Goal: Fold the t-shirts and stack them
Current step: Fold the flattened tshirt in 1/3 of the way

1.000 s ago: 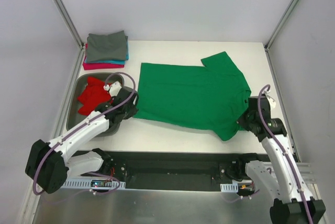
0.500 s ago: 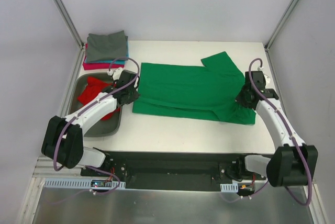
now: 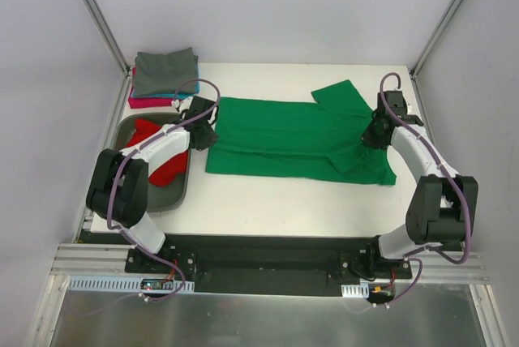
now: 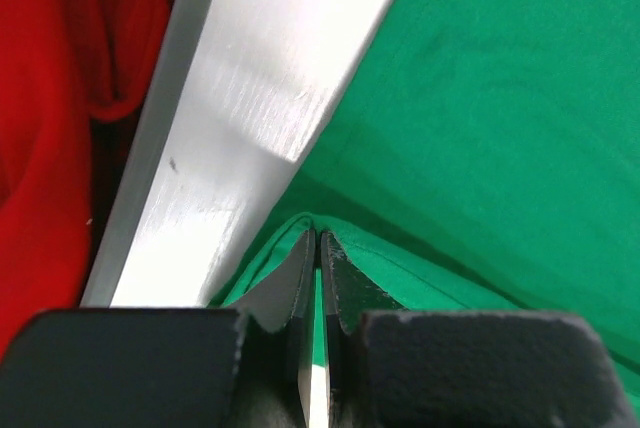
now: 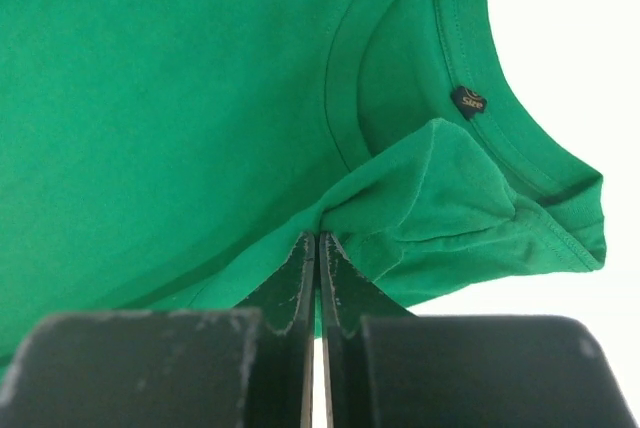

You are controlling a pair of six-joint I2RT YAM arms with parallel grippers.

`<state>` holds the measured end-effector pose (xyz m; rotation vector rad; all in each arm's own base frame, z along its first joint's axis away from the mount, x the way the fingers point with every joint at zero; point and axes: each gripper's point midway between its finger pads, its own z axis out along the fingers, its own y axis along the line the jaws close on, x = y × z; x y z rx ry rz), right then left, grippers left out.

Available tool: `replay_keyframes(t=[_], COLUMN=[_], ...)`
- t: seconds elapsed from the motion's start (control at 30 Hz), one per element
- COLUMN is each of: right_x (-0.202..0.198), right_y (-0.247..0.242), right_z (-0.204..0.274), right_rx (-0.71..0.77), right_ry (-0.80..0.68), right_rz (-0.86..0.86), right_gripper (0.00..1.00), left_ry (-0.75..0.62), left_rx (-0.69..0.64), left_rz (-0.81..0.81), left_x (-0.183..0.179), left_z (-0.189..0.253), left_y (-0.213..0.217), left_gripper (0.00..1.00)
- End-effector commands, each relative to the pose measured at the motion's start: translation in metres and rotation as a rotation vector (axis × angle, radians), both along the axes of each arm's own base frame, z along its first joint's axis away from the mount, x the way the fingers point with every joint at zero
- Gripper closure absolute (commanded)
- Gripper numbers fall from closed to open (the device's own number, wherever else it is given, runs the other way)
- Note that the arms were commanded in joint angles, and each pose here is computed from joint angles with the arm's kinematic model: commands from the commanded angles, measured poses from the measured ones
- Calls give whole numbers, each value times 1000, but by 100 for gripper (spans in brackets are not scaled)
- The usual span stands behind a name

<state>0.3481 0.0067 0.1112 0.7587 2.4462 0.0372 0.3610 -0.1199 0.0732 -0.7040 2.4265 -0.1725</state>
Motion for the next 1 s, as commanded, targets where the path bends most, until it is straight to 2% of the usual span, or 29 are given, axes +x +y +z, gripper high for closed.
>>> replay_keyframes(t=[0.0, 0.17, 0.2, 0.23, 0.27, 0.3, 0.37, 0.47, 0.6, 0.73, 0.83, 0.97], right_x=[24, 47, 53, 56, 59, 59, 60, 49, 23, -1, -11, -7], right_y=[0, -5, -4, -5, -7, -8, -7, 0, 15, 42, 50, 57], right_z=[1, -16, -17, -20, -18, -18, -12, -3, -1, -15, -31, -42], right_rx=[19, 6, 6, 1, -5, -13, -14, 2, 77, 215, 244, 248], right_ry=[-17, 16, 17, 26, 33, 50, 60, 53, 19, -12, 3, 11], right_rz=[-1, -23, -21, -22, -23, -25, 8, 62, 112, 161, 173, 195], right_gripper=[99, 99, 95, 88, 74, 56, 29, 2, 4, 4, 4, 4], left_ry=[1, 20, 21, 24, 25, 24, 4, -36, -58, -42, -10, 14], left_rx=[-13, 14, 20, 24, 28, 28, 4, -48, -93, -149, -230, -238], left_rz=[-25, -2, 0, -1, -3, -8, -24, -66, -185, -286, -354, -378], left_x=[20, 27, 29, 31, 33, 33, 33, 25, 1, -18, -28, -29], left_z=[0, -10, -10, -11, -9, -5, 7, 28, 42, 32, 20, 5], left_y=[-6, 0, 0, 1, 2, 1, -3, -12, -33, -57, -77, -87], left_gripper=[100, 100, 96, 68, 31, 1, 1, 1, 1, 1, 1, 1])
